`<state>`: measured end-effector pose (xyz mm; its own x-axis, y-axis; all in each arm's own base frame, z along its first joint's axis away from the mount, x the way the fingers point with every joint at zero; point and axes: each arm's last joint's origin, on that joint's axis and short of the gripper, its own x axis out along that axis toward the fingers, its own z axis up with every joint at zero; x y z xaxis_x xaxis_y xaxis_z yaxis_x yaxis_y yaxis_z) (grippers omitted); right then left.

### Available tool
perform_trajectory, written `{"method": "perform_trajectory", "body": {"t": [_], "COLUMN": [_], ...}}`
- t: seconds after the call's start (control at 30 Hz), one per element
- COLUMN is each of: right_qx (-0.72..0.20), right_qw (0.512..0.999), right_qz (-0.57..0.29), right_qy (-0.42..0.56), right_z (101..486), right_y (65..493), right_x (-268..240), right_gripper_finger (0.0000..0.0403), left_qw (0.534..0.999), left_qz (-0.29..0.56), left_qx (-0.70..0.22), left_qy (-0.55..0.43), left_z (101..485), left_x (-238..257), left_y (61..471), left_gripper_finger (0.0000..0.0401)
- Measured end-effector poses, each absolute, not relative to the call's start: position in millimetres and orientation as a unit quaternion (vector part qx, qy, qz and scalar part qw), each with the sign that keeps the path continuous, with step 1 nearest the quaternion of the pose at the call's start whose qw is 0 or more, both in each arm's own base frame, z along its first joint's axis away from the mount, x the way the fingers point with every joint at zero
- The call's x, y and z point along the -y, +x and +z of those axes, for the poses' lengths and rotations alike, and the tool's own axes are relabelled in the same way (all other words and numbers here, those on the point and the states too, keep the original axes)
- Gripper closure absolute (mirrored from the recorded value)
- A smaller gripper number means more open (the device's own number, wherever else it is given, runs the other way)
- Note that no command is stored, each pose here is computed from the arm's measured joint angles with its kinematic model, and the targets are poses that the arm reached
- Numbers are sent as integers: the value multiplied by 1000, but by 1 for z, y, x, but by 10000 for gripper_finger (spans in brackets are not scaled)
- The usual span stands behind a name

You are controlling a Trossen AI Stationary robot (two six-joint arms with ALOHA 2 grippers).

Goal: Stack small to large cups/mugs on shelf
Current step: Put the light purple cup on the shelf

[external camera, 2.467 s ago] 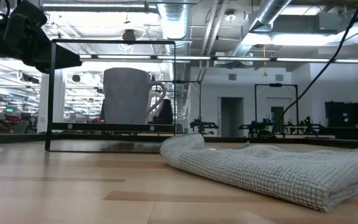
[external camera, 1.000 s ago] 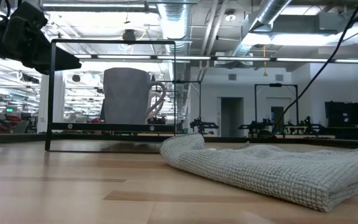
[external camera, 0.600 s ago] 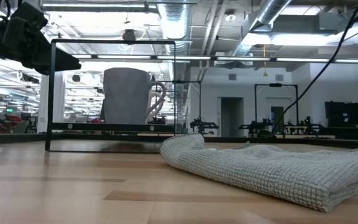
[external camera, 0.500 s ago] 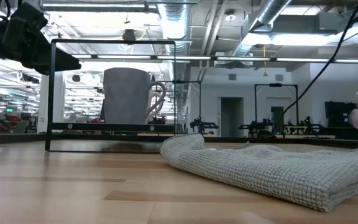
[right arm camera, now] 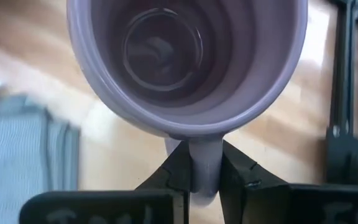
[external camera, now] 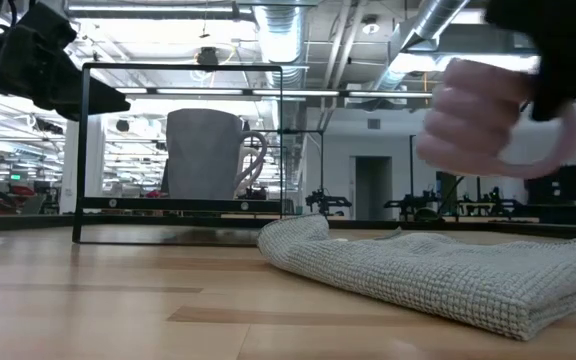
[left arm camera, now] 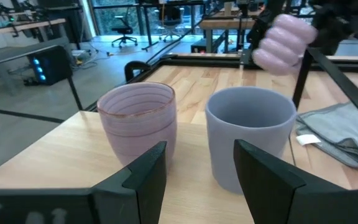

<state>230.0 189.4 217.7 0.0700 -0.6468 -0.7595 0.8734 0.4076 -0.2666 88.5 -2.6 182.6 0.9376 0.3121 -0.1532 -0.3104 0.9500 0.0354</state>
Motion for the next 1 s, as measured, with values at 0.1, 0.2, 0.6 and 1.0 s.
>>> {"method": "perform_trajectory", "body": {"t": [0.1, 0.2, 0.6, 1.0], "right_qx": [-422, -409, -390, -388], "right_qw": [725, 727, 705, 687], "right_qz": [-534, -545, -592, -614], "right_qy": [108, 85, 0, -18], "right_z": [219, 220, 224, 234], "right_y": [243, 257, 291, 309], "right_x": [-173, -153, -77, -8], "right_gripper_finger": [341, 341, 341, 341], "left_qw": [984, 984, 982, 986], "left_qz": [157, 157, 156, 125], "left_qx": [-79, -84, -100, -108], "left_qy": [6, 7, 13, 11], "left_z": [182, 181, 178, 177], "left_x": [3, 3, 3, 4], "left_y": [88, 88, 88, 88], "left_gripper_finger": [224, 225, 224, 224]}}
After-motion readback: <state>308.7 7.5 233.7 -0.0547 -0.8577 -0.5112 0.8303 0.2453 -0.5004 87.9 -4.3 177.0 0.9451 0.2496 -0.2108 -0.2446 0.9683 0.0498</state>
